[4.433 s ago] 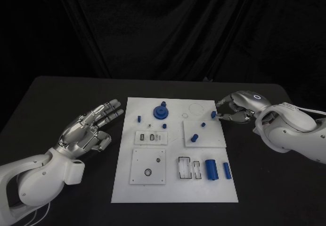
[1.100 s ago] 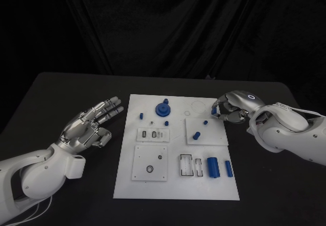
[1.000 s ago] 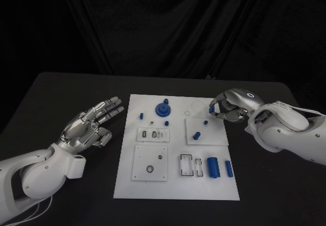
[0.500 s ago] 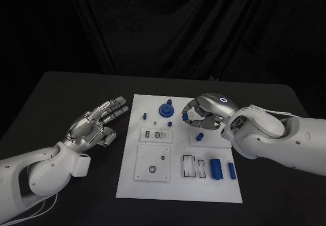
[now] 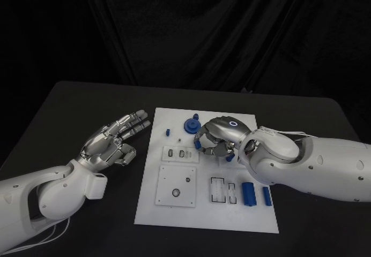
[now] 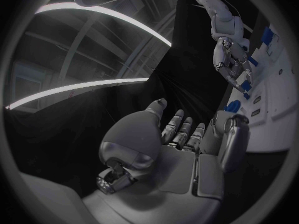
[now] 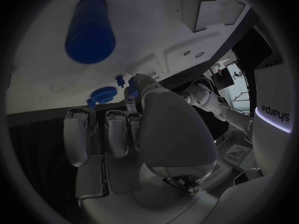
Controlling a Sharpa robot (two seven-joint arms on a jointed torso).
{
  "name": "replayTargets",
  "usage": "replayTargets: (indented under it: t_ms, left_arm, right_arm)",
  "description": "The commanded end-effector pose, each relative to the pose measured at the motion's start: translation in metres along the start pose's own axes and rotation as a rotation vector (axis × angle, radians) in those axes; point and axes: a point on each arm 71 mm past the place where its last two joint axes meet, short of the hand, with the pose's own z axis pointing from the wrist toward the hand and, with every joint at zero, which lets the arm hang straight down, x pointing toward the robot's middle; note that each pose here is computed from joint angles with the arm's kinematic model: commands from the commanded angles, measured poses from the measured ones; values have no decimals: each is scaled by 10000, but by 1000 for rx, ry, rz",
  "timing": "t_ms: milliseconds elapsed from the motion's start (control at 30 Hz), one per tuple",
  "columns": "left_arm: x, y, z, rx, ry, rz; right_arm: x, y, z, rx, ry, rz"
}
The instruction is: Assemble the parts on the task board
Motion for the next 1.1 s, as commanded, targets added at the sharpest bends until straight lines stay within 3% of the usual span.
replayTargets:
  t_ms: [33,1100]
  left_arm:
    - [20,-34,9,52,13,-15]
    - [1,-17,40,47,20,-16]
  right_arm:
    - [64,13,22,13,48,-49]
    - [161,102,12,12,111,-78]
